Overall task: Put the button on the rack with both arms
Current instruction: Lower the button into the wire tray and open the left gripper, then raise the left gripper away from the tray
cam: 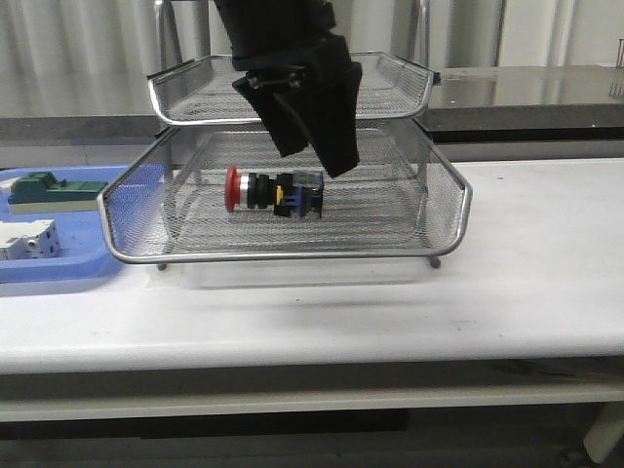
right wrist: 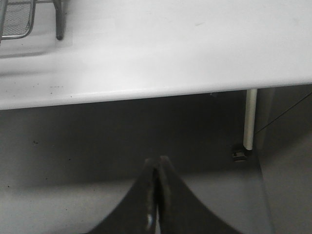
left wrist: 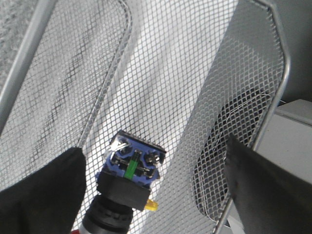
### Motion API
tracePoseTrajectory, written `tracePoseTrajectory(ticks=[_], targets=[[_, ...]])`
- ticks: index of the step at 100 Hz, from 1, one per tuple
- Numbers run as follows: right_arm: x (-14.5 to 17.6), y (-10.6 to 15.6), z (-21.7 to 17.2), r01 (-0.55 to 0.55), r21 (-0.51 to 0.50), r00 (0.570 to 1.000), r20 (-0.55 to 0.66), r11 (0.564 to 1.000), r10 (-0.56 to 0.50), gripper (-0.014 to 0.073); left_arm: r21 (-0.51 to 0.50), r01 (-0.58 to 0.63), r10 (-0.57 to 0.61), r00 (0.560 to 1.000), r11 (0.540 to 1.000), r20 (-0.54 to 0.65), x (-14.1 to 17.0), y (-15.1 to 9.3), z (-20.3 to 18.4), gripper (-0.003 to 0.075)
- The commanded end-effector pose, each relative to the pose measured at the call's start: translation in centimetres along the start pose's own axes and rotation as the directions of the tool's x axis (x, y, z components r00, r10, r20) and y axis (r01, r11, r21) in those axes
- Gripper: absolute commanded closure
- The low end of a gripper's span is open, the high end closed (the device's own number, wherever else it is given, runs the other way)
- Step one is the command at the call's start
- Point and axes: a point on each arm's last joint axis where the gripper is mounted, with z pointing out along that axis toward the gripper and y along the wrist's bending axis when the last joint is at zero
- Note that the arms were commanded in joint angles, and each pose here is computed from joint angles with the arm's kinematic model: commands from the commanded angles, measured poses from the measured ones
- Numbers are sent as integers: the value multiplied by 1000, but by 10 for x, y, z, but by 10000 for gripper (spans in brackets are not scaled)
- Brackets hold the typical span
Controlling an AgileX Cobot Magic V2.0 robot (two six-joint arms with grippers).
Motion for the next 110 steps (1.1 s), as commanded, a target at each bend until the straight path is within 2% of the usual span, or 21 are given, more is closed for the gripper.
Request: tracePoseTrajectory(ticks=[1, 15, 36, 66, 90, 110], targets=[[-13, 0, -7, 6, 3, 996, 90, 1000, -7, 664, -2, 6, -6, 997, 1000, 77, -4, -14, -46, 160], [-13, 0, -7, 6, 3, 996, 90, 1000, -7, 664, -29, 24, -21, 994, 999, 109, -3, -17, -65, 162], [-13, 0, -7, 6, 3, 996, 90, 1000, -7, 664, -175, 74, -50, 990, 982, 134, 9, -17, -107, 162], [-13, 0, -7, 6, 3, 996, 90, 1000, -7, 664, -263, 233, -179, 960, 936, 215, 57, -7, -166, 221], [-13, 0, -7, 6, 3, 996, 90, 1000, -7, 664, -331, 417, -313, 893, 847, 324, 116, 7, -203, 222], [-13, 0, -7, 6, 3, 996, 90, 1000, -7, 664, -380, 547, -360, 811, 746, 460, 167, -4, -221, 222]])
